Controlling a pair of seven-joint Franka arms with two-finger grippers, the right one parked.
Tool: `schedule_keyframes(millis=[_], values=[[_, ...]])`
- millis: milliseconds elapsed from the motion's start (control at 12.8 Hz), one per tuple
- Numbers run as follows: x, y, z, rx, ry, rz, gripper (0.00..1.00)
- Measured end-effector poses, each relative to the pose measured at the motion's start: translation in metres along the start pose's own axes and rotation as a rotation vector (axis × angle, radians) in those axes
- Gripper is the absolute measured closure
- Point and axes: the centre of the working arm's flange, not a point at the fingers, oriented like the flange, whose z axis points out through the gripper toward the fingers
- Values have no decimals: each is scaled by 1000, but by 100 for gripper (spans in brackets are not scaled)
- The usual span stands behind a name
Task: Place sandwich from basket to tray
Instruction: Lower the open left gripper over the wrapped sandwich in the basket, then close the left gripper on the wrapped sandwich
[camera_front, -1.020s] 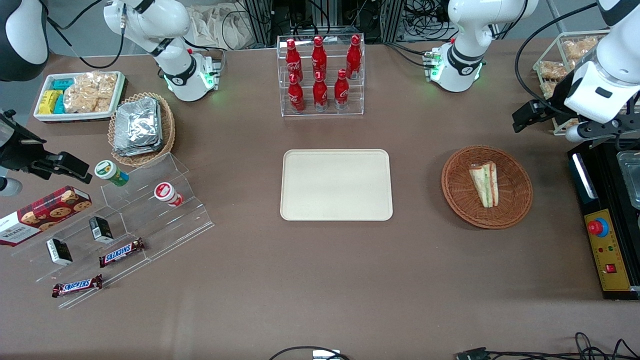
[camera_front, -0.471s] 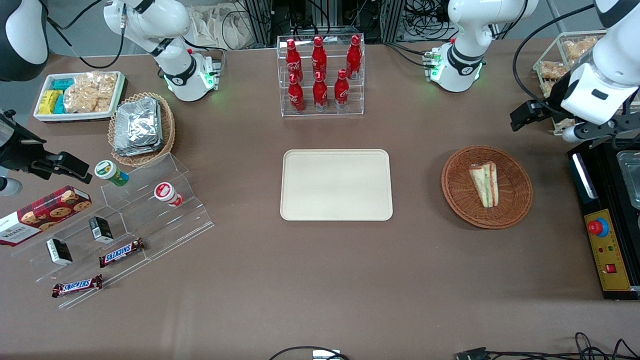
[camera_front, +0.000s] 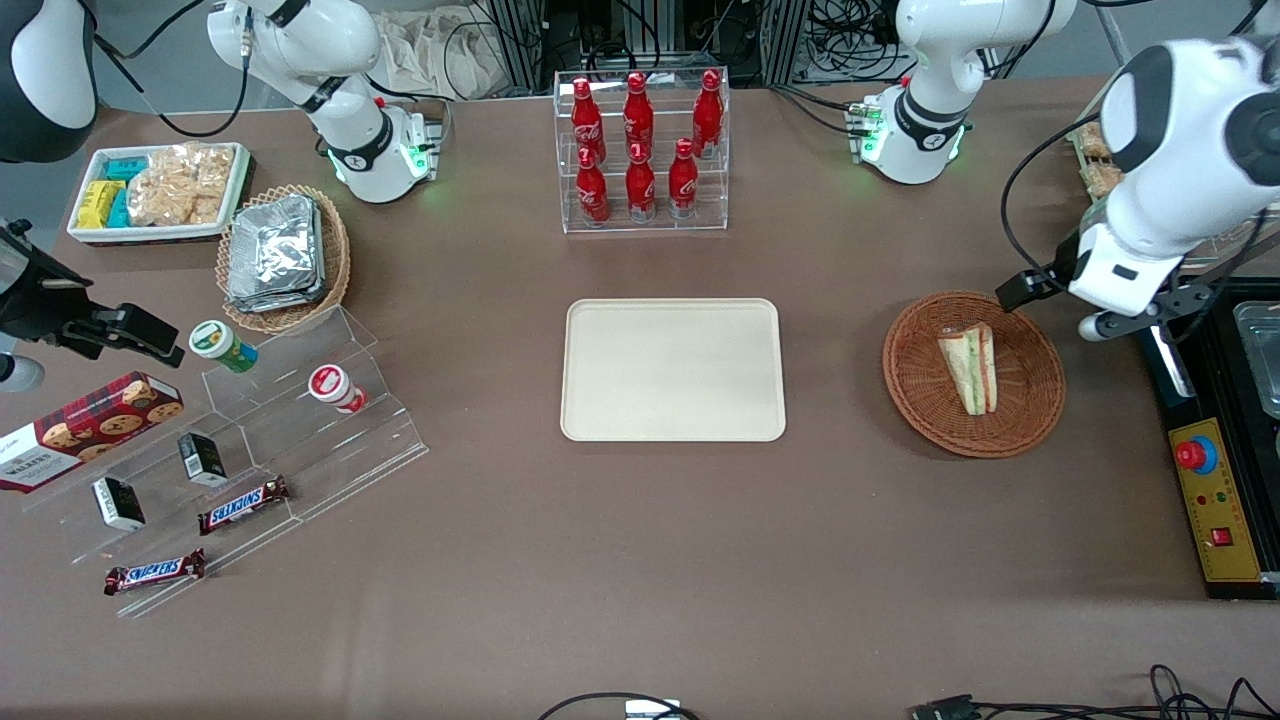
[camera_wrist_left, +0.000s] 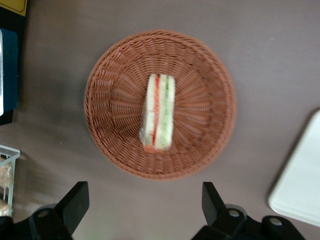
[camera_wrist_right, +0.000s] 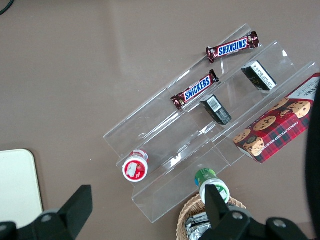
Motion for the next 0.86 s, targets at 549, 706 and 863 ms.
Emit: schedule_keyframes(millis=[549, 706, 863], values=[[-4, 0, 125, -41, 68, -29, 0], [3, 6, 156, -49, 59, -26, 0], [6, 10, 182, -51, 39, -23, 0]])
